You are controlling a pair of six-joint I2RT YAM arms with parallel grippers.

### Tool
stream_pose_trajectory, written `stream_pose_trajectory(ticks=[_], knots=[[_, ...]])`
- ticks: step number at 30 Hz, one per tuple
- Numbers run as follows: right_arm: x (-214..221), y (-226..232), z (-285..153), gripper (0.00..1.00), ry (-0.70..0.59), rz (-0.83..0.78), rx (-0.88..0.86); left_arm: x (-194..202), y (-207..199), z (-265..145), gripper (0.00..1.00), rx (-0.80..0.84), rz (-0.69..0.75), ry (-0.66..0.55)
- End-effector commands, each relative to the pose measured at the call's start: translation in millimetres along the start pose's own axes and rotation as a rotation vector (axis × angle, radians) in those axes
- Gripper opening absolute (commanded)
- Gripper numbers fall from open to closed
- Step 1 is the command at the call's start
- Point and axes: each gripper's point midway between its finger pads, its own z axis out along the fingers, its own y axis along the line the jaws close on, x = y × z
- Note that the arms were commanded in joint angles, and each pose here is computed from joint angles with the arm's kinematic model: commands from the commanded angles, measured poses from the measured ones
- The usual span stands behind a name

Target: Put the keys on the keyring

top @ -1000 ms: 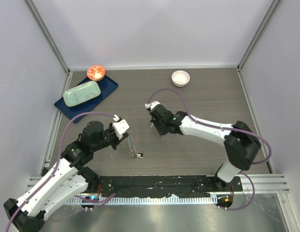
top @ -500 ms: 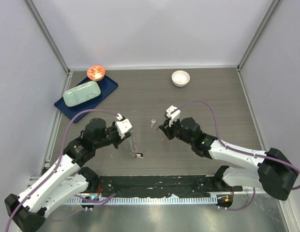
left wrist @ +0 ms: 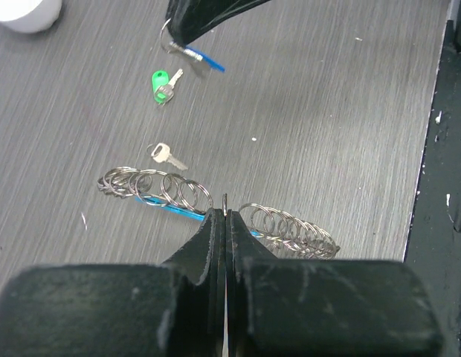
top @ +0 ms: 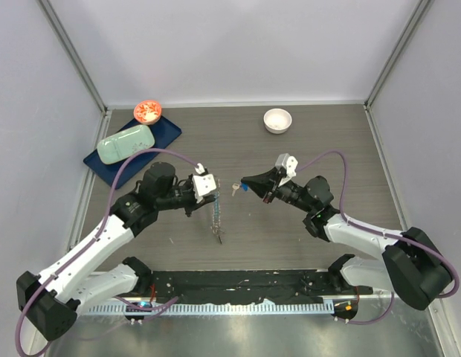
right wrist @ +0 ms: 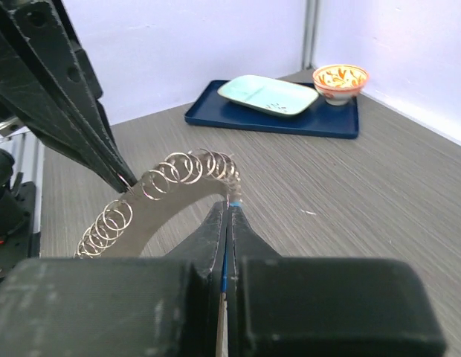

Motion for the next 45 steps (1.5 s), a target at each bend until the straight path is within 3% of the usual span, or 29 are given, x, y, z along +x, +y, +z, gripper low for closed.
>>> stream_pose_trajectory(ticks=[1, 10, 16, 29, 45], knots=[[-45.4, 22.9, 8.1, 0.01, -0.130, -0.077, -0.216, -43.8, 2.8, 4.4, 0.00, 0.063, 0.155, -0.132], [-28.6, 36.1, -0.9, 0.01, -0.077, -0.134, -0.277, -20.3, -18.3, 14.4, 0.00, 0.175, 0.217, -0.132], [7.1, 52.9, 7.4, 0.01, 0.086, -0.195, -0.272, -8.2, -24.3, 11.6, 0.00, 0.192, 0.257, -0.113], [23.5, 77.2, 10.4, 0.01, 0.095, -0.245, -0.326, 3.5, -28.1, 7.3, 0.00, 0.191, 0.306, -0.097], [29.7, 88.4, 9.7, 0.01, 0.096, -0.296, -0.372, -7.0, -34.3, 9.1, 0.00, 0.217, 0.299, -0.163]])
